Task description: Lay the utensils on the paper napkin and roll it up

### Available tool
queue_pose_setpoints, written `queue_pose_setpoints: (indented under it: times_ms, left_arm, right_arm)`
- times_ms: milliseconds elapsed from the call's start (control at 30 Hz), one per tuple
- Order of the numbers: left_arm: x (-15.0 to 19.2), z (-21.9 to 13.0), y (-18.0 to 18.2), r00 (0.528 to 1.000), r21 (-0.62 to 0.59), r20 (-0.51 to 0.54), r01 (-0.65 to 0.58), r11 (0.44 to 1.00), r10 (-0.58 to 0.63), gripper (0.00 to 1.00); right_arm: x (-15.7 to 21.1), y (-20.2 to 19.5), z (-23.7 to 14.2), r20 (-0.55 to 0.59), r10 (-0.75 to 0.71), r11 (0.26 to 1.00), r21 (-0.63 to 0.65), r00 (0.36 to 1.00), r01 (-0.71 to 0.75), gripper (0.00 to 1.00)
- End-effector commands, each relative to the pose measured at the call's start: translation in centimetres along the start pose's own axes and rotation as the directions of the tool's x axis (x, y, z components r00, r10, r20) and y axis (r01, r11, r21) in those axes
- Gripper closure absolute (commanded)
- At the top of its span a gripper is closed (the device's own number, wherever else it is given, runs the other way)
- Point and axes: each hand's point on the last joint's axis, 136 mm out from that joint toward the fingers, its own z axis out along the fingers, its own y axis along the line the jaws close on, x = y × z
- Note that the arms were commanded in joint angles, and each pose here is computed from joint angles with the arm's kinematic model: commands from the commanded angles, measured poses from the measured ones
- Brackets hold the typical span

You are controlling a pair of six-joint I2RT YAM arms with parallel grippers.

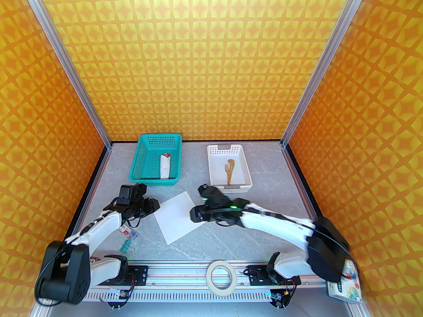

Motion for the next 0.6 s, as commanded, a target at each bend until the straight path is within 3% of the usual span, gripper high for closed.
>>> queue_pose_setpoints:
  times_ms: [0, 333, 567]
  left_arm:
    - [-1.5, 0.2, -1.0, 1.0, 0.043, 0.019, -0.014, 0.999, 0.013, 0.75]
    - [-1.4, 2.3, 0.3, 0.999, 0.02, -0.033, -0.002, 1.0, 0.003, 0.78]
    - [-0.7, 3.2, 1.2, 0.998, -0.002, -0.069, 0.006, 1.0, -0.006, 0.79]
  right_arm:
    - [-0.7, 0.2, 1.6, 0.0, 0.002, 0.999, 0.044, 1.0, -0.002, 0.43]
    - [1.4, -2.2, 5.2, -0.097, 0.009, 0.99, 0.144, 0.995, 0.005, 0.69]
    - [1.9, -3.0, 6.0, -0.125, 0.006, 0.983, 0.185, 0.992, 0.018, 0.82]
